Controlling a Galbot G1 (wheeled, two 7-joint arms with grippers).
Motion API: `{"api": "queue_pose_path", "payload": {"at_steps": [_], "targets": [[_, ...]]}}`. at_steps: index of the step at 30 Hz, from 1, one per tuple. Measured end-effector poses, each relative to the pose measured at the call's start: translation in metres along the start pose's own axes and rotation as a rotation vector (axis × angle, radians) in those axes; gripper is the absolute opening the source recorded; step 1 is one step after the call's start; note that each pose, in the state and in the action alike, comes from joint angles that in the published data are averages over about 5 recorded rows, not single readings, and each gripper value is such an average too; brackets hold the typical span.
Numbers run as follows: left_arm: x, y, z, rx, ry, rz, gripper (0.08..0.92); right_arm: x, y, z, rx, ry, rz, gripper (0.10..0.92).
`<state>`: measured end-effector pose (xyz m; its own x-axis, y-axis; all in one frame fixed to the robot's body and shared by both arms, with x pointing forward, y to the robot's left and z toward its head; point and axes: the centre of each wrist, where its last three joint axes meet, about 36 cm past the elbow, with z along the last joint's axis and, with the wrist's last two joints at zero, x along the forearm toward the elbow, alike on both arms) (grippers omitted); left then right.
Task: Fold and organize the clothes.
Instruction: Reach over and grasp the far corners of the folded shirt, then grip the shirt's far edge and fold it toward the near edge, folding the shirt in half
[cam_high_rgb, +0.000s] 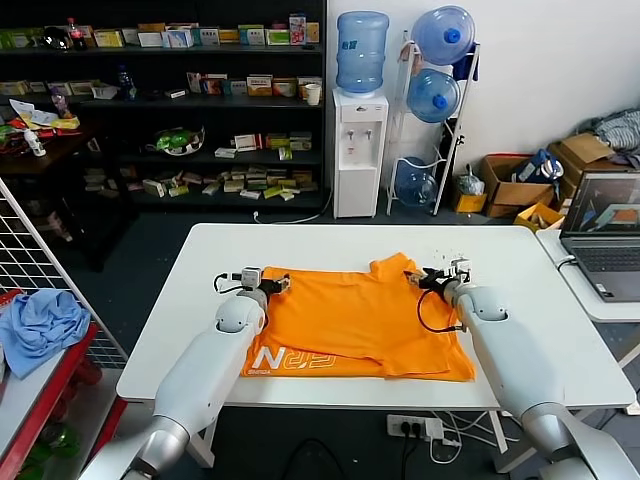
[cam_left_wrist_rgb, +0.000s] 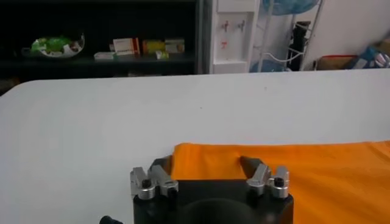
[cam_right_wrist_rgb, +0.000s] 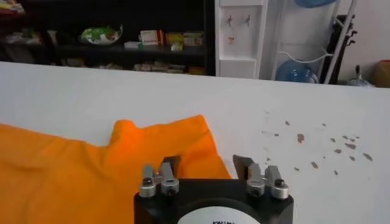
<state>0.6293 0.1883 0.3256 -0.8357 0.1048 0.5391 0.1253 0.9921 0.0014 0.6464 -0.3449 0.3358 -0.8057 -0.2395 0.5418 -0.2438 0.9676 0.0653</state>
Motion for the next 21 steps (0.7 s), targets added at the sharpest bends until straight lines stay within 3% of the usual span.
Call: {"api": "queue_pose_path", "payload": {"at_steps": [13, 18, 21], "targets": [[0.006, -0.004, 0.001, -0.005, -0.022, 0.018, 0.265, -0.009, 0.006, -0.006, 0.031, -0.037, 0.007, 0.139], [0.01, -0.002, -0.004, -0.015, -0.044, 0.023, 0.128, -0.008, 0.009, -0.013, 0.041, -0.06, 0.014, 0.124], [0.014, 0.0, -0.006, -0.02, -0.059, 0.022, 0.095, -0.006, 0.011, -0.014, 0.045, -0.072, 0.023, 0.124]]}}
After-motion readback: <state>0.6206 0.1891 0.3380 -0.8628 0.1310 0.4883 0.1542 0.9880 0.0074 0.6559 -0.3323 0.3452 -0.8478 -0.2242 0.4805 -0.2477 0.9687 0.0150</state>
